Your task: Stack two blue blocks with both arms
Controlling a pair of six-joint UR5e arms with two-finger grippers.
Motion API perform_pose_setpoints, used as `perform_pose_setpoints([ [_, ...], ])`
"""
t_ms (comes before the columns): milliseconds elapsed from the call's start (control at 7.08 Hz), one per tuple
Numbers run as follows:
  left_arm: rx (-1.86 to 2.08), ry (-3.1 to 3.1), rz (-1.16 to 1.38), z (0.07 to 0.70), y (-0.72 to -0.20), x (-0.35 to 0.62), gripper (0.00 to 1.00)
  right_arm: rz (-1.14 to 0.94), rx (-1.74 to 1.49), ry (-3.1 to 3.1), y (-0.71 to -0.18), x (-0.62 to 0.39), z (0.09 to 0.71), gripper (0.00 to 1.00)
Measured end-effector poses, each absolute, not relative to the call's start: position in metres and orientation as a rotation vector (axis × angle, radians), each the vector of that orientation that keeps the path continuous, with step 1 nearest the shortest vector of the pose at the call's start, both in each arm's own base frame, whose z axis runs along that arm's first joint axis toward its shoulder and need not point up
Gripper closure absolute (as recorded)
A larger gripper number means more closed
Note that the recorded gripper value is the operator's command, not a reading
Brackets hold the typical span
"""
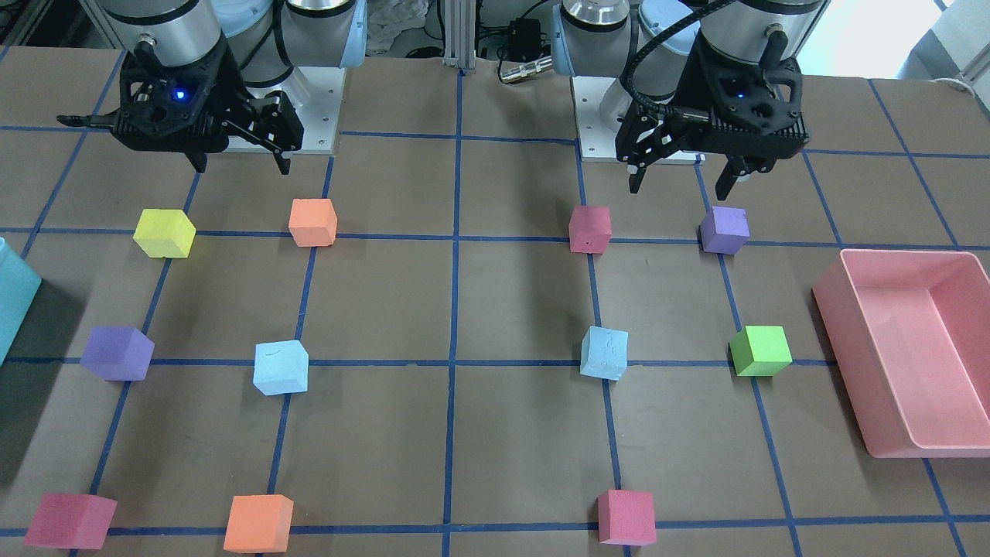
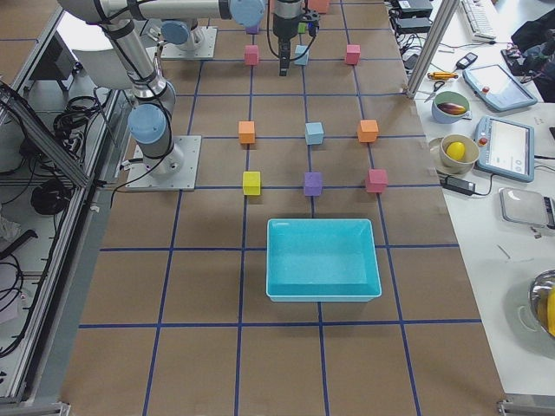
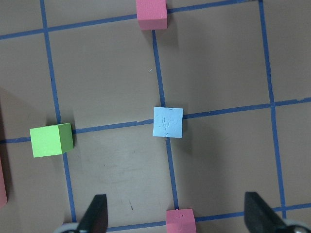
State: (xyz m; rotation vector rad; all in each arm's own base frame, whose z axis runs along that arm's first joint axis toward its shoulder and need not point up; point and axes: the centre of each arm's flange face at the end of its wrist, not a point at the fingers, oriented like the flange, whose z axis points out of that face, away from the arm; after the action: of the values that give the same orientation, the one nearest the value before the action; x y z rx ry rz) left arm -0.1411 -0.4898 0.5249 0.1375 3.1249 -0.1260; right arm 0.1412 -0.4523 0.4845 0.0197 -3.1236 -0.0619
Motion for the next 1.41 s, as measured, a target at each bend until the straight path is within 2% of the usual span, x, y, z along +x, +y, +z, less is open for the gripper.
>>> perform_pose_setpoints([
  [848, 0.137, 3.124, -0.126, 0.524, -0.489, -0.141, 0.0, -0.087, 0.012, -3.123, -0.459, 0.14, 0.472, 0.0],
  [1130, 0.138, 3.123, -0.124, 0.524, -0.489, -0.141, 0.0, -0.176, -0.002, -3.123, -0.487, 0.134, 0.431, 0.0],
  [1413, 0.141, 3.119, -0.125, 0.524, -0.489, -0.141, 0.0, -0.145, 0.001, -3.125, -0.531, 0.131, 0.382, 0.0],
])
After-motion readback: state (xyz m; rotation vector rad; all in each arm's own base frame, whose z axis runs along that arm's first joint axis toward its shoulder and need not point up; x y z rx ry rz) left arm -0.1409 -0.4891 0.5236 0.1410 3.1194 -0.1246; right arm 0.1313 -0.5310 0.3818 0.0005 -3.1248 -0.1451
